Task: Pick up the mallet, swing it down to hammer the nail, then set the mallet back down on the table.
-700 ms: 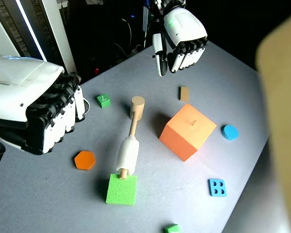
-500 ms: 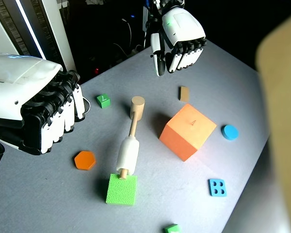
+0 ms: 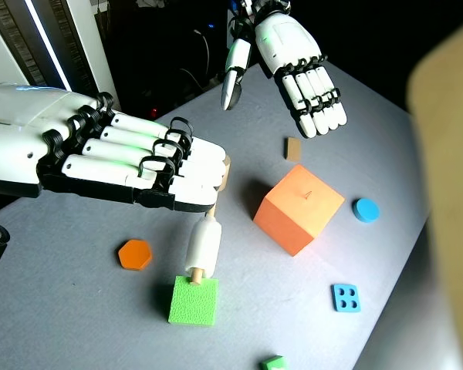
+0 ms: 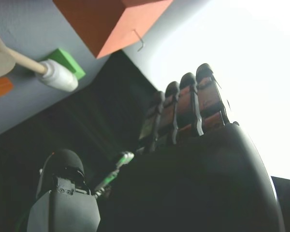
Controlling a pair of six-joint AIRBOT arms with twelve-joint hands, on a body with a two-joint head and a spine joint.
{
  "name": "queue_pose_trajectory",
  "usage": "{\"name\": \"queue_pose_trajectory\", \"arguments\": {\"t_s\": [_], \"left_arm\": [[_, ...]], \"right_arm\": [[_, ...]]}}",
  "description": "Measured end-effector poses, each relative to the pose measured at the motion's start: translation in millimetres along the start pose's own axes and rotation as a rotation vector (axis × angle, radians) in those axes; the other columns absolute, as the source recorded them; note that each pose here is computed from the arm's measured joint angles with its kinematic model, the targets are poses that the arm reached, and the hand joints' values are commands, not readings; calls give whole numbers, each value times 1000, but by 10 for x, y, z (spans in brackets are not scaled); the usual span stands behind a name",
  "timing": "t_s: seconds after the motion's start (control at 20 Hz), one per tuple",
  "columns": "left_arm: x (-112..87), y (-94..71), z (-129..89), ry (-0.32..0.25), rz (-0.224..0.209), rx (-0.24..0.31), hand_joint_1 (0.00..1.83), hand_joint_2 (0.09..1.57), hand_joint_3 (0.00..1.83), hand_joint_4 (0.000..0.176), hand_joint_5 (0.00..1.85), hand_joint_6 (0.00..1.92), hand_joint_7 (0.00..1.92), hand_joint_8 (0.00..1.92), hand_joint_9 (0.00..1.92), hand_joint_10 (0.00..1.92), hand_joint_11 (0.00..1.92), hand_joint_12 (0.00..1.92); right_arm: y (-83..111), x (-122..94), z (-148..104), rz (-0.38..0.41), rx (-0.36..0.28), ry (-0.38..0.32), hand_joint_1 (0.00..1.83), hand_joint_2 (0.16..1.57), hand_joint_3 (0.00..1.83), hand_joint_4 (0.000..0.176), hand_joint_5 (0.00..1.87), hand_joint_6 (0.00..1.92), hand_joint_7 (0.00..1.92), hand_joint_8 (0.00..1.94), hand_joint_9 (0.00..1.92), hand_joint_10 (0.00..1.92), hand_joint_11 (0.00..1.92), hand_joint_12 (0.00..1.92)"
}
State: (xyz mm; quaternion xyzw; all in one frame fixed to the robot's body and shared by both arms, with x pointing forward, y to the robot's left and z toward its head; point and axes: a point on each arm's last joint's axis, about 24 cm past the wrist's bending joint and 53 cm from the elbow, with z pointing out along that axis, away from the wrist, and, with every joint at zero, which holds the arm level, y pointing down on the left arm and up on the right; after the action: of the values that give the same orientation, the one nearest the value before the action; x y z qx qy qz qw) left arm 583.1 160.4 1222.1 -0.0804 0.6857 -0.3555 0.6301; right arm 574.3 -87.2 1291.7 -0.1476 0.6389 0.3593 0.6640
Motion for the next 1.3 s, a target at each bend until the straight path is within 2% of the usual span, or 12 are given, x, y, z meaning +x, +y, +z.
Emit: {"name": "queue_pose_trajectory", "arguments": {"t_s": [0.15, 0.2, 0.25, 0.3, 0.4, 0.45, 0.6, 0.7, 0.75, 0.9, 1.1, 1.3], "left_arm": [[50, -73, -8, 22, 8, 44, 0, 1055, 9, 0, 0, 0, 0, 0, 0, 0, 0, 0], [67, -86, -5, 34, 17, 67, 0, 1058, 10, 0, 0, 0, 0, 0, 0, 0, 0, 0], [77, -90, -1, 44, 9, 81, 0, 1060, 10, 0, 0, 0, 0, 0, 0, 0, 0, 0], [81, -99, 0, 50, 3, 92, 0, 1060, 10, 0, 0, 0, 0, 0, 0, 0, 0, 0], [89, -113, -6, 76, 20, 129, 0, 1052, 6, 0, 0, 0, 0, 0, 0, 0, 0, 0], [103, -107, -5, 89, 24, 143, 0, 1056, 7, 0, 0, 0, 0, 0, 0, 0, 0, 0], [209, -82, -43, 164, 37, 185, 0, 1048, 2, 0, 0, 0, 0, 0, 0, 0, 0, 0], [259, -107, -58, 198, 46, 217, 0, 1055, 5, 0, 0, 0, 0, 0, 0, 0, 0, 0], [292, -141, -76, 219, 47, 242, 0, 1055, 5, 0, 0, 0, 0, 0, 0, 0, 0, 0], [401, -190, -124, 267, 67, 277, 0, 1061, 7, 0, 0, 0, 0, 0, 0, 0, 0, 0], [491, -175, -149, 306, 100, 282, 0, 1052, 2, 0, 0, 0, 0, 0, 0, 0, 0, 0], [562, 27, -114, 346, 146, 227, 0, 1069, 9, 0, 0, 0, 0, 0, 0, 0, 2, 1]], "right_arm": [[54, 21, 95, -3, -52, 47, 247, 1061, 0, 0, 53, 1, 24, 2, 0, 0, 0, 0], [57, 156, 124, -31, -51, 116, 592, 1067, 0, 0, 19, 1, 0, 0, 0, 0, 0, 0], [50, 293, 136, -53, -43, 188, 727, 1065, 0, 0, 22, 4, 0, 0, 0, 0, 0, 0], [48, 392, 142, -49, -36, 240, 727, 1065, 0, 0, 22, 4, 0, 0, 0, 0, 0, 0], [86, 593, 161, -53, -27, 366, 1187, 1010, 0, 0, 0, 0, 0, 0, 0, 0, 0, 0], [116, 632, 188, -25, -25, 393, 1251, 995, 0, 0, 0, 0, 0, 0, 0, 0, 0, 0], [180, 764, 279, -9, -37, 450, 1149, 1042, 0, 0, 0, 0, 0, 0, 0, 0, 0, 0], [174, 843, 372, 22, -26, 496, 1177, 1043, 0, 0, 0, 0, 0, 0, 0, 0, 0, 0], [100, 867, 459, 75, 25, 512, 1215, 1041, 0, 0, 0, 0, 0, 0, 0, 0, 0, 0], [-205, 894, 575, 16, 167, 531, 1218, 1032, 0, 0, 0, 0, 0, 0, 0, 0, 0, 0], [-153, 1019, 624, 45, 197, 567, 1236, 1024, 0, 0, 0, 0, 0, 0, 0, 0, 0, 0], [-99, 1067, 825, 122, 217, 533, 1177, 1033, 0, 0, 0, 0, 0, 0, 0, 0, 0, 0]]}}
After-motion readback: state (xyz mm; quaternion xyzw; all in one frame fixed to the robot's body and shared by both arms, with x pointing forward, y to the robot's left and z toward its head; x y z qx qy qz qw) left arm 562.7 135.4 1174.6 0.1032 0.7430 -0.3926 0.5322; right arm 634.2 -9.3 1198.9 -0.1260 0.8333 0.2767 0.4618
